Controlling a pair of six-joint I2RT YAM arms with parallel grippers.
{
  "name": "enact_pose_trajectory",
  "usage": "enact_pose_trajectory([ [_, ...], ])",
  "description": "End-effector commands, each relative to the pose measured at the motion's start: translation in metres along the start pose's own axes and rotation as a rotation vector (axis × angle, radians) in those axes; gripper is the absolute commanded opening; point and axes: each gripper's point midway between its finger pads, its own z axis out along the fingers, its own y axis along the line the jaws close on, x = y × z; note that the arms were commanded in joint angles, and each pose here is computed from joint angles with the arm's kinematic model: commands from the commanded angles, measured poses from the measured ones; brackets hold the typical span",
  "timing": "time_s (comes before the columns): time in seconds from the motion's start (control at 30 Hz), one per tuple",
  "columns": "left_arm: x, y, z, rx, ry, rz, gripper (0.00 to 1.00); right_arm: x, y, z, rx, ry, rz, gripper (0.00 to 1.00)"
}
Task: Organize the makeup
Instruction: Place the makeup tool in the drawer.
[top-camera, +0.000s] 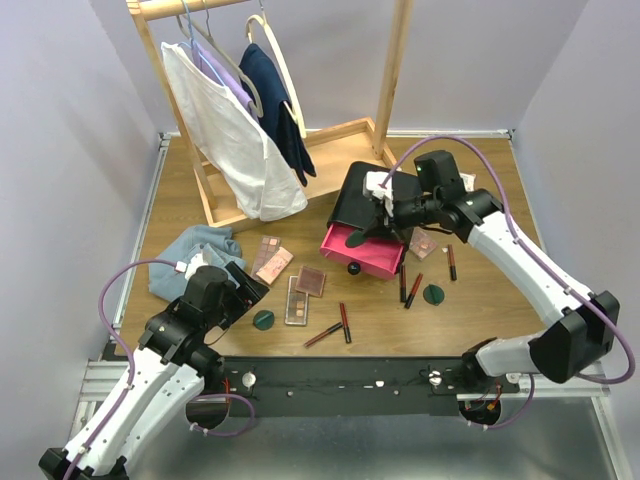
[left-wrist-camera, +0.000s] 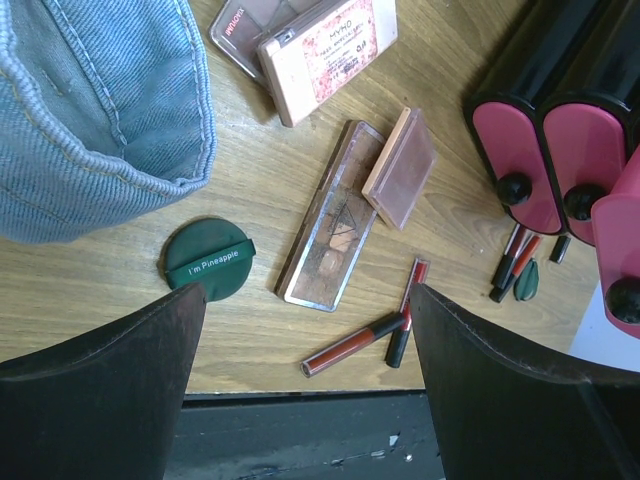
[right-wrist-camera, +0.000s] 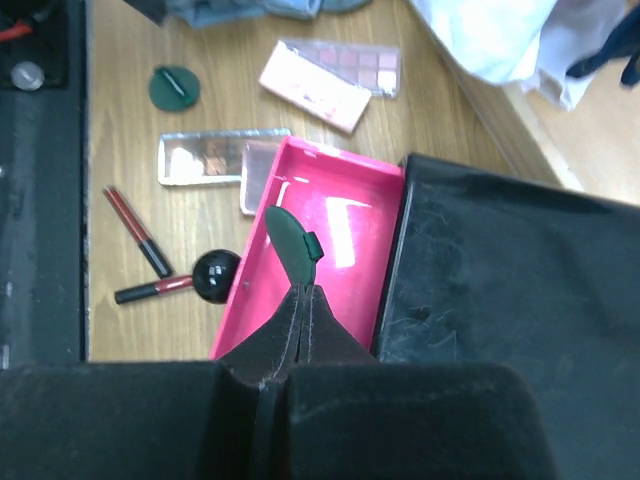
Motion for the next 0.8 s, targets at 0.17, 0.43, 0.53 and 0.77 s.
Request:
enact_pose_trajectory([
  [0.17, -0.004, 0.009, 0.002, -0.025, -0.035, -0.010, 0.91, -0.008, -0.019, 0.027, 0.041, 0.065, -0.087, 0.02],
  [0.43, -0.001, 0.008, 0.001, -0.017, -0.019, -0.012, 0.92, 0.005, -0.032, 0.038, 0.109, 0.118, -0.066, 0.41],
  [0.53, 0.001, 0.007, -0.002, -0.011, -0.004, -0.010, 0.92, 0.000, -0.038, 0.037, 0.145, 0.107, -0.060, 0.59],
  [0.77, 0.010, 0.008, -0.005, -0.017, 0.045, -0.029, 0.92, -0.046, -0.058, 0.014, 0.281, 0.024, -0.057, 0.78],
])
